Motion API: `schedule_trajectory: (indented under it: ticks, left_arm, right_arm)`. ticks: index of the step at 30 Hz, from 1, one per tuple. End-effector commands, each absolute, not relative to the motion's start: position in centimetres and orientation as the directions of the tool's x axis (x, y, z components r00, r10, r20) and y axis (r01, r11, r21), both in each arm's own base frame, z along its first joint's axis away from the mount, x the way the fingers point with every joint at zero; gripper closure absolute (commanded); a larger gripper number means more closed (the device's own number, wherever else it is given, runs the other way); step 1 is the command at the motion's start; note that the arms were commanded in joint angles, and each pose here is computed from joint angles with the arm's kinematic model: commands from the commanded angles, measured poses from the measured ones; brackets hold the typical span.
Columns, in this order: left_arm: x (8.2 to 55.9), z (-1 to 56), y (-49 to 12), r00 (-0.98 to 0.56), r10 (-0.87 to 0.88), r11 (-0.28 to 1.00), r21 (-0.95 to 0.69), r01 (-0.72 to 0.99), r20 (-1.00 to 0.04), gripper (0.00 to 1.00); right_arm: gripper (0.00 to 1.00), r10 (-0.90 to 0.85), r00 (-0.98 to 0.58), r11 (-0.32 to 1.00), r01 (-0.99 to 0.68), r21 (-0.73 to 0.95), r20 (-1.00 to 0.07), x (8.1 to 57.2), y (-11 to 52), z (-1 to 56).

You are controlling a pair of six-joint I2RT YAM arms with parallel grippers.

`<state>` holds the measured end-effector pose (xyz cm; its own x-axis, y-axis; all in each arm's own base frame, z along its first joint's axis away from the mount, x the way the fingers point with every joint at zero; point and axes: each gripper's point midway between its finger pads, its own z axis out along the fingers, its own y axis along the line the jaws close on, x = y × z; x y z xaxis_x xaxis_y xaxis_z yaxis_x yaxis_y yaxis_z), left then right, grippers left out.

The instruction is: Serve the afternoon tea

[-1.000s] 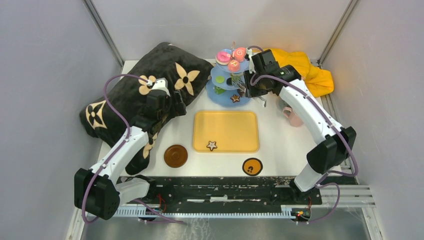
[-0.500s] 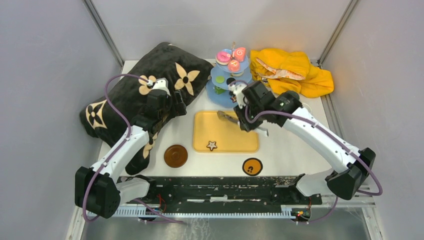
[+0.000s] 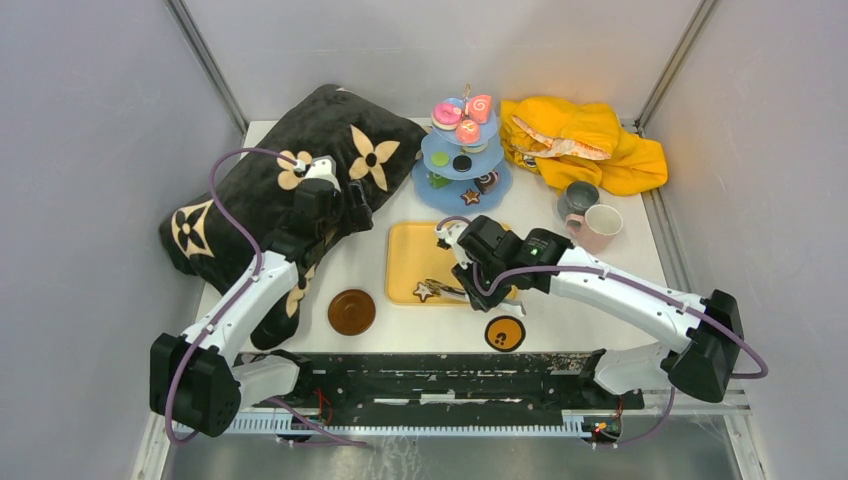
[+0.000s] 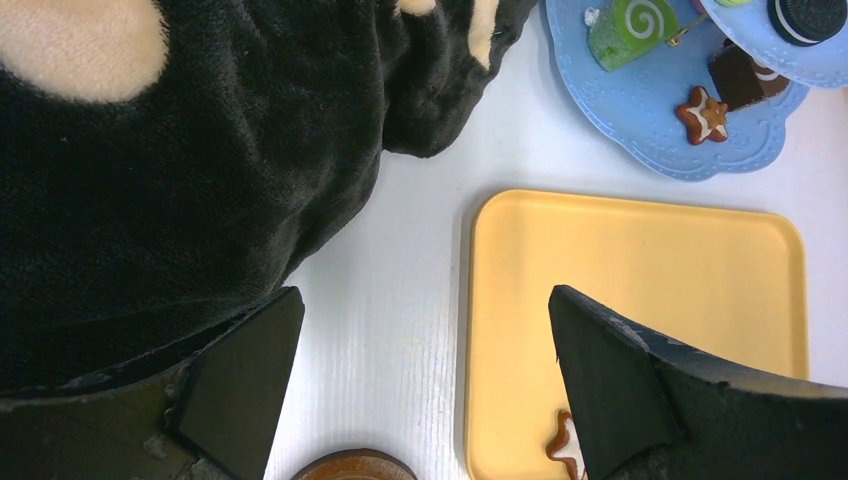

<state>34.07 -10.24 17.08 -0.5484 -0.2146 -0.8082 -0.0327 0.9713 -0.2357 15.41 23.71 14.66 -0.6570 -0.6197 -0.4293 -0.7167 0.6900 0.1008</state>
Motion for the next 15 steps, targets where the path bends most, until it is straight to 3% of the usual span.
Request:
schedule_trajectory:
  ticks: [1, 15]
  left_arm:
    - [34.9, 20.0, -10.3, -0.47, -0.277, 0.955, -0.293, -0.04, -0.838, 0.0]
    - [35.1, 19.8, -10.5, -0.476, -0.273, 0.956, -0.293, -0.032, -0.836, 0.0]
  right_arm:
    - [0.79, -0.569, -0.646, 0.689, -0.712, 0.133, -0.509, 16.0, 25.8, 15.9]
    - [0.81, -0.608, -0.659, 0.696, -0.711, 0.102, -0.443, 16.3, 26.7, 13.3]
